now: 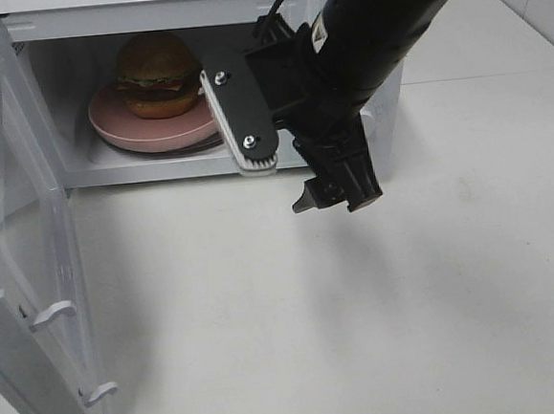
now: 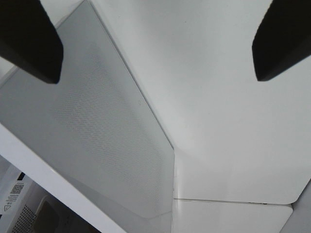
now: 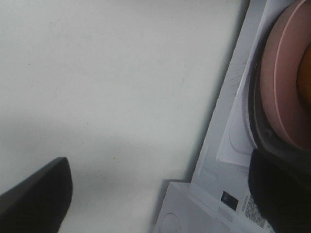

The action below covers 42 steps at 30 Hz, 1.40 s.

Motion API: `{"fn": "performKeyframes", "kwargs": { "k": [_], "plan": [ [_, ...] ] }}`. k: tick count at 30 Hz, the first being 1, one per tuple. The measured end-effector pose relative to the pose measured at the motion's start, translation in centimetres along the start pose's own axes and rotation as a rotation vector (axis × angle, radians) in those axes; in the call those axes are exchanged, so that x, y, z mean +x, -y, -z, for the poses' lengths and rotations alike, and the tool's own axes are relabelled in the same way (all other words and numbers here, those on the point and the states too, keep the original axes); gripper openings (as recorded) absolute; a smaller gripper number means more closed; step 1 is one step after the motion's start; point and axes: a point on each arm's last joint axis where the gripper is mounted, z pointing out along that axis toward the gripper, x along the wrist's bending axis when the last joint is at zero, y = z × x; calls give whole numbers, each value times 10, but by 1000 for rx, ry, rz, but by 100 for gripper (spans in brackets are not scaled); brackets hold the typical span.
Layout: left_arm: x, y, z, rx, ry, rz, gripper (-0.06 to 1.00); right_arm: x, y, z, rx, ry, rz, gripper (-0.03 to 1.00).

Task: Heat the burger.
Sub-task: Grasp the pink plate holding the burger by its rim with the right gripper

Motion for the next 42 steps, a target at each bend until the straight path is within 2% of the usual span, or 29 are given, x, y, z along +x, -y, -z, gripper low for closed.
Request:
{"fn": "performKeyframes", "kwargs": {
  "k": [8,12,15,22,33,38,42],
  "plan": [
    [0,0,0,0,0,0,98,-17,-4,-40,25,12,12,94],
    [0,0,0,0,0,0,98,-36,-9,-62,24,39,-12,93],
    [0,0,0,0,0,0,98,-38,-10,-68,24,39,-14,93],
    [0,0,0,0,0,0,98,-60,-17,-117,19,59,-19,91],
    [0,0,0,0,0,0,98,-83,-13,-155,26,92,-36,88],
    [0,0,0,0,0,0,98,-94,-10,-165,27,119,-46,85],
    [0,0,0,0,0,0,98,-93,-9,-177,26,117,-51,76]
  ]
}}
